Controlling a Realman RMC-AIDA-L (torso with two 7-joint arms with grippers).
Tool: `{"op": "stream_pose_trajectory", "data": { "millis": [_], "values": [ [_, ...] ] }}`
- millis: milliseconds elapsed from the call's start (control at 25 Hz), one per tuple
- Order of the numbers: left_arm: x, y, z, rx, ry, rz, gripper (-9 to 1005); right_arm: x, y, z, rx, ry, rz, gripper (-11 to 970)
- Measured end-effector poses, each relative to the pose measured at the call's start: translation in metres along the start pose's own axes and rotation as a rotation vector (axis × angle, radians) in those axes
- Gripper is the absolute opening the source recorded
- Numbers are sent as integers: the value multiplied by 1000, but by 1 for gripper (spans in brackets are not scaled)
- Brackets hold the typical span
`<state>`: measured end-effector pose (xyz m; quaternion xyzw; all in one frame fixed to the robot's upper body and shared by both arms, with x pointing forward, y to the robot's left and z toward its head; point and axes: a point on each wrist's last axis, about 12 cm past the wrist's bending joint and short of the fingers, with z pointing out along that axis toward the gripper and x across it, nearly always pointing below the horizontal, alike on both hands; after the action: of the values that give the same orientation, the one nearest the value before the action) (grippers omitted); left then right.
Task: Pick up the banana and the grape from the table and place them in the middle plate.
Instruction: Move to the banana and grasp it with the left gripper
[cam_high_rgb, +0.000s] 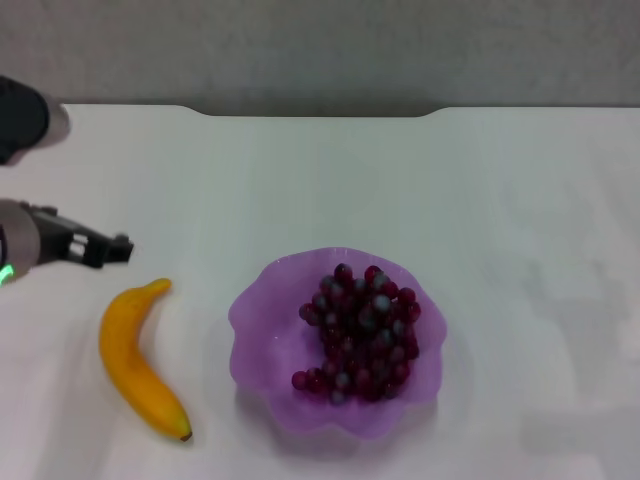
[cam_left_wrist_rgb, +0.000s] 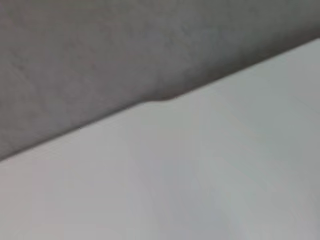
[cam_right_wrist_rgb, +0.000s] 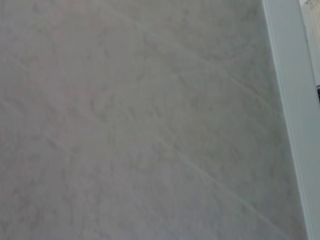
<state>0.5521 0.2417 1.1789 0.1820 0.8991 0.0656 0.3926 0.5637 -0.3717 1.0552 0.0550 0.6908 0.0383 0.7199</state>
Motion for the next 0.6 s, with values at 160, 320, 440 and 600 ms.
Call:
{"op": "stream_pose_trajectory", "data": {
  "millis": [160,320,440,600],
  "values": [
    [10,-9,3,6,71,29,859,0,1,0,-4,-4,2,877],
    [14,-17,12,6,115,37,855,0,2,0,-5,-4,4,877],
    [16,-22,19,14,135,30,852,0,2,0,-6,-3,4,877],
    [20,-31,24,29,172,17,848,1,2,0,-7,-2,5,878]
  ]
}}
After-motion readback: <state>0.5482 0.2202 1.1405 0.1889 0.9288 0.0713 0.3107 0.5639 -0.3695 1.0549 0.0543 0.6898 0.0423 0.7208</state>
